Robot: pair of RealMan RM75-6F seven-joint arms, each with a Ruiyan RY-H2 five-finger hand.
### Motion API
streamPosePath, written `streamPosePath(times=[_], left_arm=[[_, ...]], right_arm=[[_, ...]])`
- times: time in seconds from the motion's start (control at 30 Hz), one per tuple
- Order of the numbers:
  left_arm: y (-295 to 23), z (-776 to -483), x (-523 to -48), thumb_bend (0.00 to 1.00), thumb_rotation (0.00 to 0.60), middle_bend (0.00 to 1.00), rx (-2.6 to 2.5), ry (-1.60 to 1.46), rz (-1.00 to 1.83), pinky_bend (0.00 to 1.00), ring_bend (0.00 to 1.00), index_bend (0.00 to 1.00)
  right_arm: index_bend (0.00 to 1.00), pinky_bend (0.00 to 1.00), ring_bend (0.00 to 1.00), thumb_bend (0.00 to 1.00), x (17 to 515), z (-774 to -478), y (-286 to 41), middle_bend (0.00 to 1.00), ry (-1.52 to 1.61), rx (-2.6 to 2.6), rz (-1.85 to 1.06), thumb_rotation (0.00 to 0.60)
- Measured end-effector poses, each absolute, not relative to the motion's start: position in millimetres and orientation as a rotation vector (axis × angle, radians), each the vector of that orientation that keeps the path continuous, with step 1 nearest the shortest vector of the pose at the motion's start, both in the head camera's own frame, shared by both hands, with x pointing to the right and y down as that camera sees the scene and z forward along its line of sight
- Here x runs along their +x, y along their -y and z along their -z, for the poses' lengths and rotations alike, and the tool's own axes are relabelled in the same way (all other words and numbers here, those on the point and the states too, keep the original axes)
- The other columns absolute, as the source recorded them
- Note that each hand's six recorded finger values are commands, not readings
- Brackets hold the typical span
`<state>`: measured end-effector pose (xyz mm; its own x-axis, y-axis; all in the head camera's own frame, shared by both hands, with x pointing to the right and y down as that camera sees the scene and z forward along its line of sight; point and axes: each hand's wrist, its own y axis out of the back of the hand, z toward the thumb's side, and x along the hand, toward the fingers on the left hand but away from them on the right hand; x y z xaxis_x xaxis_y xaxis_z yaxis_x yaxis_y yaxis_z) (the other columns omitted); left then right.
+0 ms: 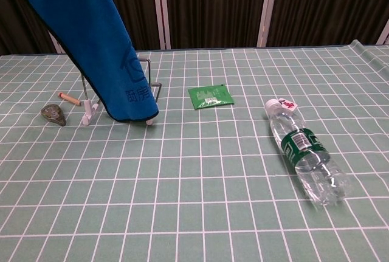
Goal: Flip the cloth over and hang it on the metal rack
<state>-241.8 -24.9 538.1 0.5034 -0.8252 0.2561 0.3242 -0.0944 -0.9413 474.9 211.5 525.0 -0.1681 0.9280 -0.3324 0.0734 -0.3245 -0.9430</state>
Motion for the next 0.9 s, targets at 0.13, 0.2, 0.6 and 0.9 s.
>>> streamPosePath(times=[0.13, 0.2, 0.6, 0.9], left_arm=[[36, -544, -239, 1.00, 0.600, 0.98, -1.322, -0.456, 1.030, 1.00, 0.94, 0.81], [41, -547, -236, 1.00, 0.600, 0.97, -1.313, -0.432, 1.027, 1.00, 0.94, 0.81], [66, -578, -215, 1.00, 0.600, 0.97, -1.243, -0.278, 1.005, 1.00, 0.93, 0.82], [78, -607, -205, 1.00, 0.600, 0.97, -1.232, -0.225, 1.007, 1.00, 0.93, 0.82]], right_arm=[[0.00, 0.00, 0.00, 0.00, 476, -526, -211, 0.00, 1.200, -1.395, -1.581, 0.600], [0.00, 0.00, 0.00, 0.00, 477, -526, -211, 0.00, 1.201, -1.391, -1.584, 0.600], [0.00, 0.00, 0.00, 0.00, 484, -532, -210, 0.00, 1.200, -1.369, -1.625, 0.600], [0.00, 0.00, 0.00, 0.00, 488, -537, -209, 0.00, 1.195, -1.354, -1.655, 0.600]])
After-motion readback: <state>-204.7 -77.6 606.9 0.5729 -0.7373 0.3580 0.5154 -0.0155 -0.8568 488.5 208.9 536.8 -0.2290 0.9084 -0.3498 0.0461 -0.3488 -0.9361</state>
